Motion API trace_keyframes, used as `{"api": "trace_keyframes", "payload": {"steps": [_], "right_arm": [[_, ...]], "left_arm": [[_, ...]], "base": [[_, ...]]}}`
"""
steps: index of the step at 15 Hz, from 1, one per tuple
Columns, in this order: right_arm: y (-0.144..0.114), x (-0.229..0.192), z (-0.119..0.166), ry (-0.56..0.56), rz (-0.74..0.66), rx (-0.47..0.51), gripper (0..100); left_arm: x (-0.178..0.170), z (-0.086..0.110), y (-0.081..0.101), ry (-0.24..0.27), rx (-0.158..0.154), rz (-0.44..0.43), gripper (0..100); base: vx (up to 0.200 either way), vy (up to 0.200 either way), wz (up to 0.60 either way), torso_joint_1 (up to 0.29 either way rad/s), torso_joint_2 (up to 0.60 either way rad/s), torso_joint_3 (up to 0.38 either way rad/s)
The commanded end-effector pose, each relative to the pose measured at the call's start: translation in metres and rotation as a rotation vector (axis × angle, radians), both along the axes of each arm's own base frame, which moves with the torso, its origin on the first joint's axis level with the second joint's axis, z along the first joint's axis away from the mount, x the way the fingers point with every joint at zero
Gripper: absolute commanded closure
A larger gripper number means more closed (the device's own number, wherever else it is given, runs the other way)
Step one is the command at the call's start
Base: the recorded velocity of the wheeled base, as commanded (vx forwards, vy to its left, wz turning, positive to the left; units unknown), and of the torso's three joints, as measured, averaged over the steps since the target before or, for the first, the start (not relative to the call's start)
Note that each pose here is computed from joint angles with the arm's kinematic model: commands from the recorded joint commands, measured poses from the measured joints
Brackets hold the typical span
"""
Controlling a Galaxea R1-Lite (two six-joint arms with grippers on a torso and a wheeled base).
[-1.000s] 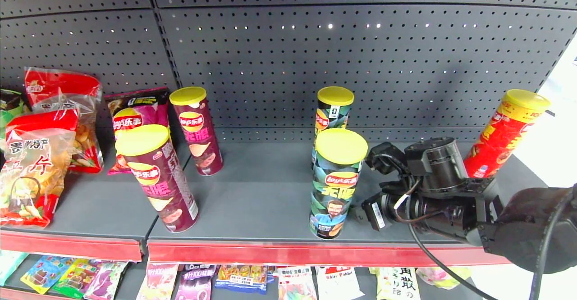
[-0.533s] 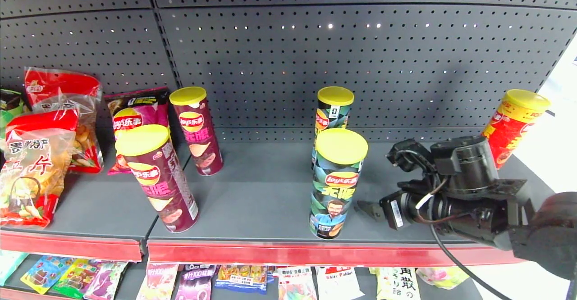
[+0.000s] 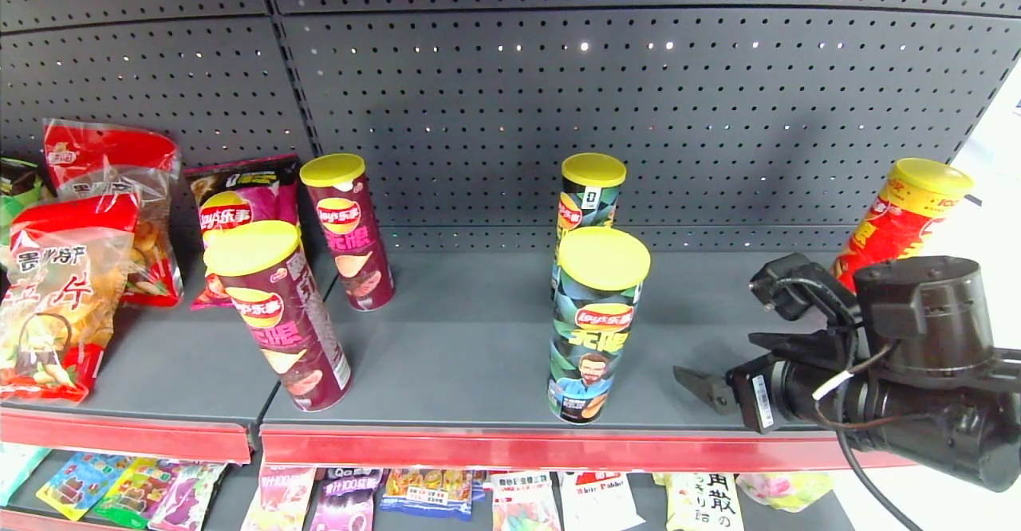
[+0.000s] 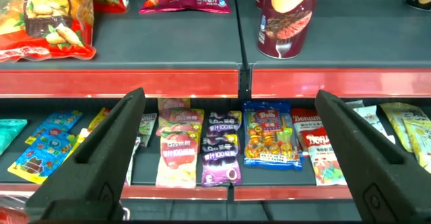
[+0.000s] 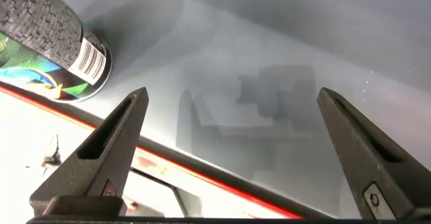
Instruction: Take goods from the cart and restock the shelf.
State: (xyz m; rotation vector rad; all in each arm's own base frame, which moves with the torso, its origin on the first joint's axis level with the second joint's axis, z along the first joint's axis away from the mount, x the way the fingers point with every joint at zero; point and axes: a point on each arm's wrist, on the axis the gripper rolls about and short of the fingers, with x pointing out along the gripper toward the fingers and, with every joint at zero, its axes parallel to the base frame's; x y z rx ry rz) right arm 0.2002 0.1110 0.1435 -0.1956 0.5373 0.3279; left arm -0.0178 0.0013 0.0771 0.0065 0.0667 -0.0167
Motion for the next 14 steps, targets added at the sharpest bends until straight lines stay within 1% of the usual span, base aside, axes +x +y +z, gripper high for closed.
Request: {"api": "trace_keyframes", "payload": {"steps": [1,5,12,14], "right_arm": [[0.005,0.003,-0.003,0.01,0.012,-0.007,0],[0.021,0.007,-0.015,0.054,0.059,-0.034,0],[0.033,0.017,-0.029,0.098,0.076,-0.062,0],[0.036,0.022,-0.028,0.091,0.075,-0.059,0]], "left_arm": [[0.0,0.0,0.0,0.001,0.0,0.0,0],[0.0,0.0,0.0,0.001,0.0,0.0,0],[0.0,0.0,0.0,0.001,0.0,0.0,0],[0.0,0.0,0.0,0.001,0.0,0.0,0]], "base": [[0.0,0.0,0.0,0.0,0.0,0.0],[0.0,0.0,0.0,0.0,0.0,0.0],[0.0,0.0,0.0,0.0,0.0,0.0],[0.0,0.0,0.0,0.0,0.0,0.0]]}}
